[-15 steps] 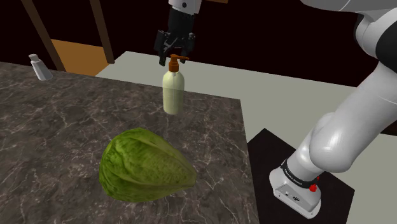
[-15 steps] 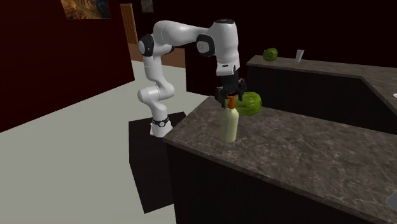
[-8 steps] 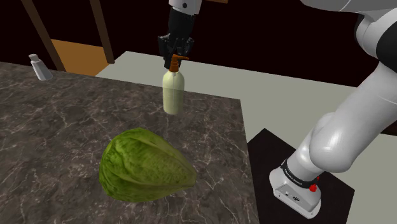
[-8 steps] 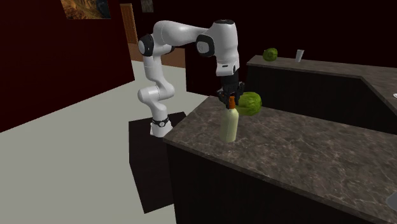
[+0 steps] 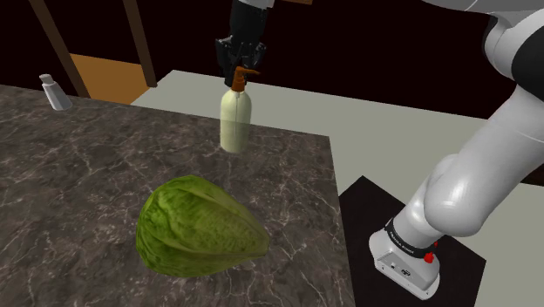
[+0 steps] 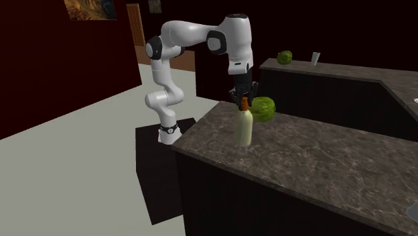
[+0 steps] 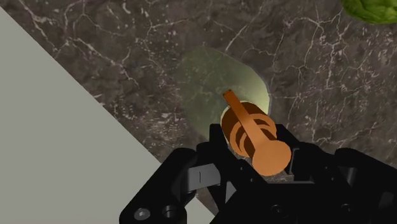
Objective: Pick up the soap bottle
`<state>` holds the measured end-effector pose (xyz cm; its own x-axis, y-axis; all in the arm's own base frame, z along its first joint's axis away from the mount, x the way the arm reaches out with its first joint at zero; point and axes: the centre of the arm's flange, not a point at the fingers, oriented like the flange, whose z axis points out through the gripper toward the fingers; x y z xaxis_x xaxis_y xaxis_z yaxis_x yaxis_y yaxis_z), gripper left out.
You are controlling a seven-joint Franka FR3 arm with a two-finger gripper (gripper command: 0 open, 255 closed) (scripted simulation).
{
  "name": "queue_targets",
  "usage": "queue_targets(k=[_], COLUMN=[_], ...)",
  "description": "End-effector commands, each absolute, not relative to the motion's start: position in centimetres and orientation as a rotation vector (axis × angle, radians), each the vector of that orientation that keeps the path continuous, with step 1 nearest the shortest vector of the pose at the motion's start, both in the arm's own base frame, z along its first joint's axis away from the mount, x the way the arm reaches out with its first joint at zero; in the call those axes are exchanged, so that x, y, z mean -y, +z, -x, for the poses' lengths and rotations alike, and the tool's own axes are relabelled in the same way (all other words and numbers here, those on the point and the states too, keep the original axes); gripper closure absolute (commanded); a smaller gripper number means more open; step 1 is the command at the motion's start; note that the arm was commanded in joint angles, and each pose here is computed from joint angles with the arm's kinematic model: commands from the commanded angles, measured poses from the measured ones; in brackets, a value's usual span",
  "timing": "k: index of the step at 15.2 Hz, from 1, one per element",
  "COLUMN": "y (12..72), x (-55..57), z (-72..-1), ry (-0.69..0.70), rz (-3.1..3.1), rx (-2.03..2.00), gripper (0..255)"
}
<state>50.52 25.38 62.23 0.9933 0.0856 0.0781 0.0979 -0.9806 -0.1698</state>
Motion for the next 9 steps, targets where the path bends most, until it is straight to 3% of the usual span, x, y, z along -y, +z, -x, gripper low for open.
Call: queue_targets(k=[1,9], y=[63.3,67.5], x=[-25.3,-25.3], z=[-50.5,-50.5], ry=[-0.105,-0.105], rz=[2.962,2.962], rx=[0.137,0.137], gripper=[255,255])
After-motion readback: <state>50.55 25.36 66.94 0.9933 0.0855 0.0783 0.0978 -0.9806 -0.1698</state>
